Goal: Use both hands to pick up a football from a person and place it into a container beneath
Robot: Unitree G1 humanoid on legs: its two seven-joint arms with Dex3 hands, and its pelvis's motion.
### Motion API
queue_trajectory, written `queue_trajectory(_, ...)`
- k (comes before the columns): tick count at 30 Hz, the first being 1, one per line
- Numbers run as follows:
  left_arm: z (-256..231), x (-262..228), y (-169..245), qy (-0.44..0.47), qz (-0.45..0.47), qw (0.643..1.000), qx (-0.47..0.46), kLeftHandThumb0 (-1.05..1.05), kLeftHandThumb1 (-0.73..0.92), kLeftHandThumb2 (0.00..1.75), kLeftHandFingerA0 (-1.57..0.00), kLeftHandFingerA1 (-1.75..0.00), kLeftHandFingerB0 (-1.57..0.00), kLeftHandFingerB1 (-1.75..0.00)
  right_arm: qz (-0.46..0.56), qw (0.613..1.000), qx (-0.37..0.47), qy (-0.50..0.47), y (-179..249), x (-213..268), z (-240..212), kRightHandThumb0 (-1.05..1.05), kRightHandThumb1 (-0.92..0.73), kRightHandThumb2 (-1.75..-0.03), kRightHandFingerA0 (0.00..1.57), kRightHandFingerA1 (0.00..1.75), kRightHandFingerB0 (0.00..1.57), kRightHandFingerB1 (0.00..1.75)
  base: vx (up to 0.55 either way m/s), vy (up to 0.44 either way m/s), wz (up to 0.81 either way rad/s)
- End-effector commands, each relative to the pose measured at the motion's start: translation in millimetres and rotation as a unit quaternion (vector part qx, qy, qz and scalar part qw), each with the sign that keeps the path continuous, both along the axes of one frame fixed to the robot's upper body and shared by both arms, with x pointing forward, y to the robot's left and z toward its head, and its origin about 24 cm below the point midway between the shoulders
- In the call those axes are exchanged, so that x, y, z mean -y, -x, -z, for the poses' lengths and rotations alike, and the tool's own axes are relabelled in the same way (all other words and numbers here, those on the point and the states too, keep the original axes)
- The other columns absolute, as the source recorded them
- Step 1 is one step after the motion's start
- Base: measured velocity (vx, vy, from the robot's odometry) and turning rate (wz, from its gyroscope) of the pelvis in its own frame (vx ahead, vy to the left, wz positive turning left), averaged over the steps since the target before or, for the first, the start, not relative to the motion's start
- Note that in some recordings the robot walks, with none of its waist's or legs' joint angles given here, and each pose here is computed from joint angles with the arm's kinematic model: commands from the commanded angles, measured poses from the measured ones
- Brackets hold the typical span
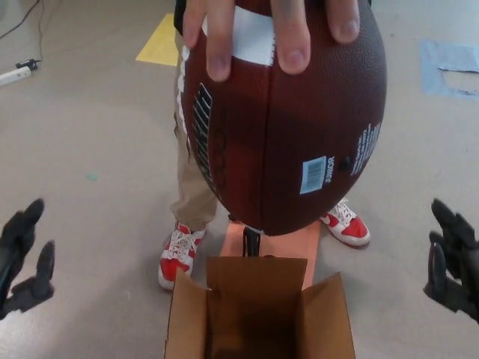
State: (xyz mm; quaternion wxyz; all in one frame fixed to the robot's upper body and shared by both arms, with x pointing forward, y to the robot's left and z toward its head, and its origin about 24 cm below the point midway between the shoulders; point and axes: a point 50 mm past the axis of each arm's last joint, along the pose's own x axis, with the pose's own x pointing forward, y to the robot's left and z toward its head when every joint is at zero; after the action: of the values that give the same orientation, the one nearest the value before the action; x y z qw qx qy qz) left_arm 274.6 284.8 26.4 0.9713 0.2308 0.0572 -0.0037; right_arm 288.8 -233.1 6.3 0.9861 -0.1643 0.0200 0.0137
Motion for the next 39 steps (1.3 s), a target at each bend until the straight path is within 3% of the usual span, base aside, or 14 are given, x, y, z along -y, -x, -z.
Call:
queue_trajectory(1,-95.9,47.0,29.0,0.088,0.115,0.962,0.232,-0.92,0.92,0.85,0.0,0.0,0.0,0.0,-0.055,0.953,0.27,-0.125,37.8,-9.8,-99.8,-1.03,-0.86,-1.23,0.0,0.0,0.0,0.02,0.0,0.0,0.0)
queue_trajectory(3,-105.3,57.3,34.7,0.091,0.128,0.956,0.248,-0.96,0.92,0.83,0.0,0.0,0.0,0.0,-0.07,0.949,0.283,-0.12,42.9,-15.2,-107.8,-1.04,-0.86,-1.23,0.0,0.0,0.0,0.03,0.0,0.0,0.0)
queue_trajectory(4,-113.3,65.6,38.8,0.099,0.137,0.951,0.259,-1.03,0.86,1.27,0.0,-0.09,0.0,-0.05,-0.085,0.945,0.293,-0.12,46.5,-20.0,-114.2,-1.04,-0.86,-1.23,0.0,0.0,0.0,0.04,0.0,0.0,0.0)
queue_trajectory(8,-125.9,83.0,45.6,0.102,0.159,0.943,0.276,-1.05,0.85,1.27,0.0,-0.04,0.0,-0.07,-0.112,0.937,0.306,-0.128,56.7,-32.7,-127.9,-1.05,-0.82,-1.21,0.0,0.0,0.0,0.04,0.0,0.0,0.0)
queue_trajectory(9,-128.9,87.0,47.0,0.106,0.167,0.94,0.279,-1.0,0.92,0.82,0.0,-0.01,0.0,0.0,-0.121,0.934,0.311,-0.127,59.3,-36.5,-131.4,-1.04,-0.83,-1.21,0.0,0.0,0.0,0.03,0.0,0.0,0.0)
queue_trajectory(10,-130.4,88.7,47.7,0.11,0.171,0.938,0.28,-1.0,0.92,0.82,0.0,-0.01,0.0,0.0,-0.125,0.932,0.315,-0.126,60.6,-38.5,-133.1,-1.04,-0.83,-1.21,0.0,0.0,0.0,0.03,0.0,0.0,0.0)
queue_trajectory(11,-133.4,92.0,47.8,0.119,0.181,0.934,0.284,-1.05,0.86,1.28,0.0,-0.05,0.0,-0.05,-0.131,0.93,0.319,-0.128,61.4,-41.7,-136.2,-1.04,-0.82,-1.2,0.0,0.0,0.0,0.04,0.0,0.0,0.0)
queue_trajectory(16,-146.6,112.8,54.4,0.135,0.21,0.923,0.293,-1.02,0.8,1.24,0.0,-0.06,0.0,-0.06,-0.165,0.919,0.33,-0.142,67.9,-60.6,-149.7,-1.03,-0.79,-1.18,0.0,0.0,0.0,0.08,0.0,0.0,0.0)
queue_trajectory(18,-151.2,118.2,56.2,0.135,0.221,0.919,0.297,-1.0,0.74,1.13,0.0,-0.07,0.0,-0.01,-0.173,0.915,0.337,-0.139,69.1,-66.2,-153.6,-1.02,-0.79,-1.18,0.0,0.0,0.0,0.08,0.0,0.0,0.0)
queue_trajectory(23,-158.9,126.6,61.2,0.145,0.248,0.912,0.291,-1.05,0.74,1.19,0.0,-0.02,0.0,-0.04,-0.205,0.908,0.341,-0.129,69.4,-75.8,-160.3,-1.04,-0.78,-1.15,0.0,0.0,0.0,0.1,0.0,0.0,0.0)
queue_trajectory(27,-164.6,131.1,63.8,0.152,0.267,0.906,0.291,-1.02,0.69,1.1,0.0,-0.02,0.0,0.0,-0.225,0.905,0.343,-0.107,69.8,-78.2,-167.8,-1.04,-0.76,-1.13,0.0,0.0,0.0,0.09,0.0,0.0,0.0)
queue_trajectory(39,-181.1,146.1,69.5,0.154,0.298,0.887,0.318,-1.02,0.69,1.09,0.0,-0.05,0.0,0.0,-0.266,0.892,0.348,-0.115,68.2,-97.2,-185.5,-1.05,-0.74,-1.09,0.0,0.01,0.0,0.09,0.0,0.0,0.0)
